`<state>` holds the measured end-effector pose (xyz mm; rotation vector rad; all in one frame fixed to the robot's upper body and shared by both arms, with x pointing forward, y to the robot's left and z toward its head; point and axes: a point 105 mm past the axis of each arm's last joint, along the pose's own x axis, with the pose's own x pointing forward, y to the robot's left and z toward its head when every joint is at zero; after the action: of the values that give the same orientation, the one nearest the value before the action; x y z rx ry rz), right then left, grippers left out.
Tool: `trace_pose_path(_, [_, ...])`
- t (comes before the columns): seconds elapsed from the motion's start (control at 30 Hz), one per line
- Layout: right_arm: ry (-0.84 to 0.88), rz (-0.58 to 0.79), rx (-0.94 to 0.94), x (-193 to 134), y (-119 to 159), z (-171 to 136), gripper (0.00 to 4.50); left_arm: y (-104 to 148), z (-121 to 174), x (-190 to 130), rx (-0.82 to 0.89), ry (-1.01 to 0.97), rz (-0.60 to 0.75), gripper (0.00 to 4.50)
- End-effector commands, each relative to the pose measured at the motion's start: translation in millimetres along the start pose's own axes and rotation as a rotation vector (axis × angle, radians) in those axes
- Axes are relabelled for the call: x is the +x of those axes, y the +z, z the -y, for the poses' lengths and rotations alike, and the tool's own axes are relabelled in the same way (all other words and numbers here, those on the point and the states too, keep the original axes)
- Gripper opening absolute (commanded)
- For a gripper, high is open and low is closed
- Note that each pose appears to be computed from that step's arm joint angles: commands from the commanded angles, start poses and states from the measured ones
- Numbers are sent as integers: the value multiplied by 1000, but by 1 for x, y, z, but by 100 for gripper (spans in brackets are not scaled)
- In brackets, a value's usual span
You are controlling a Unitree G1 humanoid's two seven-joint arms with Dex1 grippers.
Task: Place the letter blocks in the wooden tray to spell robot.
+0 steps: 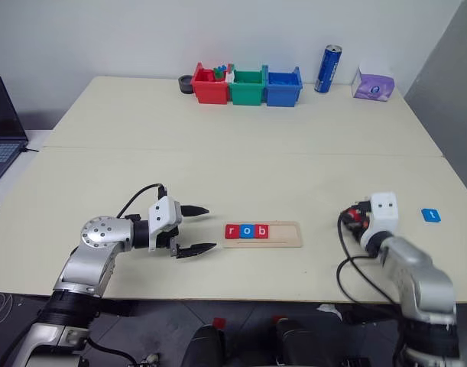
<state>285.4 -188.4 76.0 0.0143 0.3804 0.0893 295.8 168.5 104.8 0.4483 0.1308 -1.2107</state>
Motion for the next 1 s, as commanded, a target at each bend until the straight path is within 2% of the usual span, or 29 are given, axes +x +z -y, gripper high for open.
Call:
trace_pose_path(0.03, [4, 17, 17, -17, 1, -22, 145, 7, -2, 0, 40, -7, 14, 450])
trace_pose_path(0.13, [-18, 1, 47, -19, -8, -35, 145, 7, -2, 3, 43, -20, 18, 450])
trace_pose_path(0.47, [-141, 15, 146, -10, -17, -36, 145, 5, -4, 3, 54, -29, 16, 450])
trace_pose_path(0.73, [-103, 208, 126, -23, 37, -35, 435, -2, -2, 1, 46, -16, 15, 450])
trace_pose_path(0.77, [-102, 219, 102, -24, 42, -32, 448, -2, -2, 1, 46, -15, 16, 450])
trace_pose_path(0.9, [-30, 198, -45, -25, 47, -22, 448, -3, -3, 3, 46, -11, 18, 450])
trace_pose_path(1.0, [233, 126, -106, -24, 47, -32, 448, -3, -3, 4, 47, -6, 24, 450])
